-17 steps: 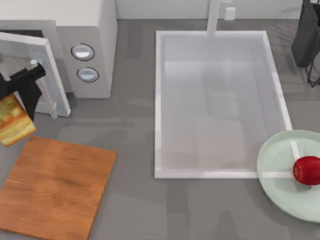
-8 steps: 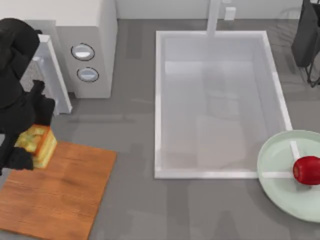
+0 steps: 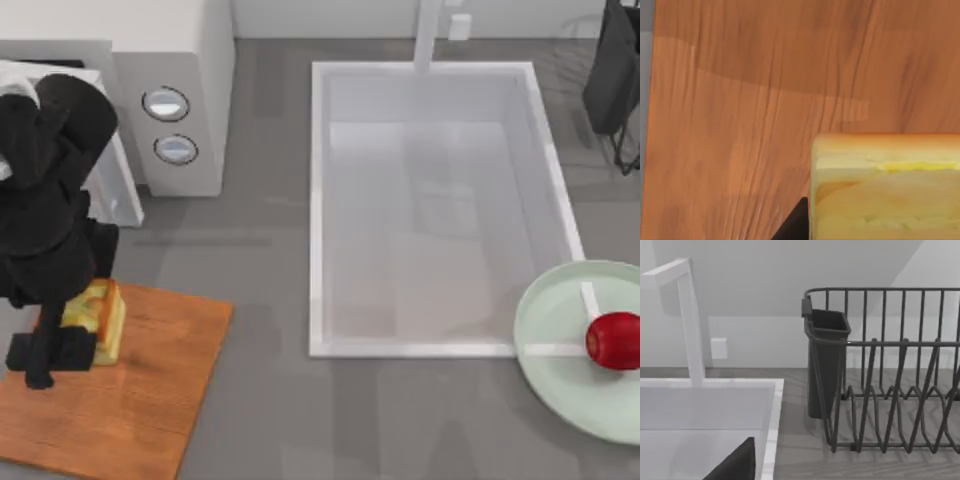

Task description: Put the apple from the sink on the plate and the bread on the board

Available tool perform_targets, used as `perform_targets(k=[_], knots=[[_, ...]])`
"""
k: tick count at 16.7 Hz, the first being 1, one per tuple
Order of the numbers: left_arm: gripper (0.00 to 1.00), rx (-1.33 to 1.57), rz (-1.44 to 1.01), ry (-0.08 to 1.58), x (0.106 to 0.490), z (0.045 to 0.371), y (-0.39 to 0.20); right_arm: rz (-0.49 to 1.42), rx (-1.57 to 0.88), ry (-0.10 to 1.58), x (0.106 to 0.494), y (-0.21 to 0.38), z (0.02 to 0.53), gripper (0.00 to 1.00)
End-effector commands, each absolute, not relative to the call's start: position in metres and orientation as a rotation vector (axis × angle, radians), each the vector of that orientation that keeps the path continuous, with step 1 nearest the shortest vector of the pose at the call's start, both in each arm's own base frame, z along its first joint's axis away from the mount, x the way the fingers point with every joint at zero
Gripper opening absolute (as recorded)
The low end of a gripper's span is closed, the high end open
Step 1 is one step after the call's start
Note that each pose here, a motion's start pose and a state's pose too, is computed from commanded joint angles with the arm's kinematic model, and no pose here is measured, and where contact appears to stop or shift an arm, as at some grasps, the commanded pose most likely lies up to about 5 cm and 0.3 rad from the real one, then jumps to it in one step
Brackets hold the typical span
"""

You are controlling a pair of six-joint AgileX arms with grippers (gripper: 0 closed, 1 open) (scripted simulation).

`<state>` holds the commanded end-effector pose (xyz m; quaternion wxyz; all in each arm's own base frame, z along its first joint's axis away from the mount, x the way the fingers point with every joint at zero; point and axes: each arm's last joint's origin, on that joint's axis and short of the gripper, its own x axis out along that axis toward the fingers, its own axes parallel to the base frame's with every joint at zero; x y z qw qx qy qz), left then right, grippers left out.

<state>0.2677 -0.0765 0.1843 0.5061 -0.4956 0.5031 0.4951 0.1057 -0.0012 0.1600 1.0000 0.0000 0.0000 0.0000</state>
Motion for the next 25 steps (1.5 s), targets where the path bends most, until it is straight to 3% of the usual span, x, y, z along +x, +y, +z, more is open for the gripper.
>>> perform_targets(k=[8, 21, 25], knots=[[0.00, -1.196, 1.201, 1.214, 0.268, 0.182, -0.076, 0.000, 0.000, 0.000, 0.106, -0.001, 0.160, 1.00], [0.00, -1.198, 1.195, 1.211, 0.267, 0.139, -0.077, 0.000, 0.000, 0.000, 0.106, -0.001, 0.160, 1.00], [0.00, -1.197, 1.196, 1.212, 0.267, 0.139, -0.077, 0.000, 0.000, 0.000, 0.106, -0.001, 0.160, 1.00]])
